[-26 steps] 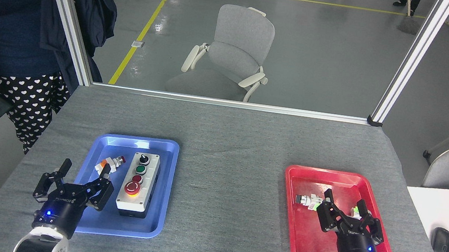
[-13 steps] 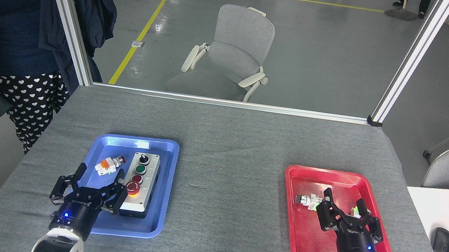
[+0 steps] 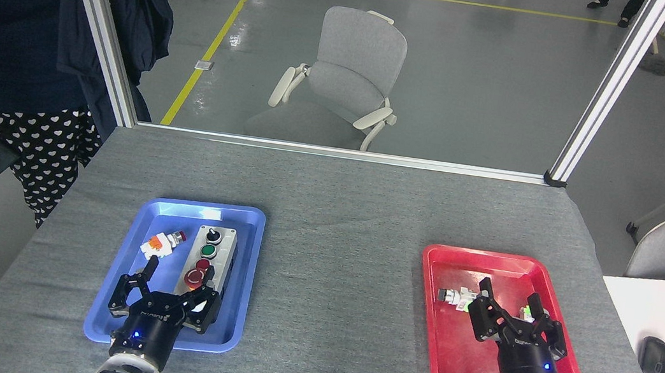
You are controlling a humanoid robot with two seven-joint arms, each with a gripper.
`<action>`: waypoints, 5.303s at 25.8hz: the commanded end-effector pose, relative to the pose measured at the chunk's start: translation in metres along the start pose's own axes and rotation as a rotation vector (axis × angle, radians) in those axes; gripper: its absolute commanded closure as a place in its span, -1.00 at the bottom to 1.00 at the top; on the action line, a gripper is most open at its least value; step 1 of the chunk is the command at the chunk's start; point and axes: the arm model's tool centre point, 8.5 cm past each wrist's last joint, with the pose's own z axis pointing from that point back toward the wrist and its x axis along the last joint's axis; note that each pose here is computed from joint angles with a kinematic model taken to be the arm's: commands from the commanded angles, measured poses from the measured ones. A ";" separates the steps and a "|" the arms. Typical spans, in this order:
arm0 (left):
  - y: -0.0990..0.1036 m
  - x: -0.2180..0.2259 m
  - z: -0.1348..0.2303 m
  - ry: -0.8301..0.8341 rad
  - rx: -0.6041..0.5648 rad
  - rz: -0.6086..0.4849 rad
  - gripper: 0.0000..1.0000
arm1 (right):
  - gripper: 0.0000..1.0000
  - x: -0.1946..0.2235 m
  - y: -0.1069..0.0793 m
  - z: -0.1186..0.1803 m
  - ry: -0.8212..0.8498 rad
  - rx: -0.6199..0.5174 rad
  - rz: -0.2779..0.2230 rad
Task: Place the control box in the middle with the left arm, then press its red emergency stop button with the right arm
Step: 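Move the left gripper to the grey control box and grasp its near end, then slide the grey control box out of the blue tray toward the table middle, then release the control box and withdraw the left gripper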
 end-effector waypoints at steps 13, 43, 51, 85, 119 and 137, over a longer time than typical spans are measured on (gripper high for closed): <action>-0.043 0.011 0.001 0.008 -0.087 -0.015 -0.95 | -1.00 -0.001 0.000 0.000 0.001 -0.003 0.002; -0.081 0.012 -0.021 0.050 -0.162 -0.011 -0.53 | -1.00 0.000 -0.001 -0.001 0.001 -0.007 -0.003; -0.080 0.012 -0.020 0.045 -0.155 -0.015 0.05 | -1.00 0.001 0.000 -0.001 -0.001 -0.006 -0.003; -0.022 0.200 -0.021 -0.116 -0.089 -0.006 0.38 | -1.00 0.000 -0.001 -0.001 -0.001 -0.005 -0.009; -0.070 0.202 -0.011 -0.247 -0.199 -0.084 -0.37 | -1.00 -0.004 -0.012 -0.006 0.001 -0.031 -0.032; -0.049 0.210 -0.005 -0.250 -0.093 -0.014 -0.98 | 0.24 0.001 -0.024 -0.011 -0.114 -0.049 -0.024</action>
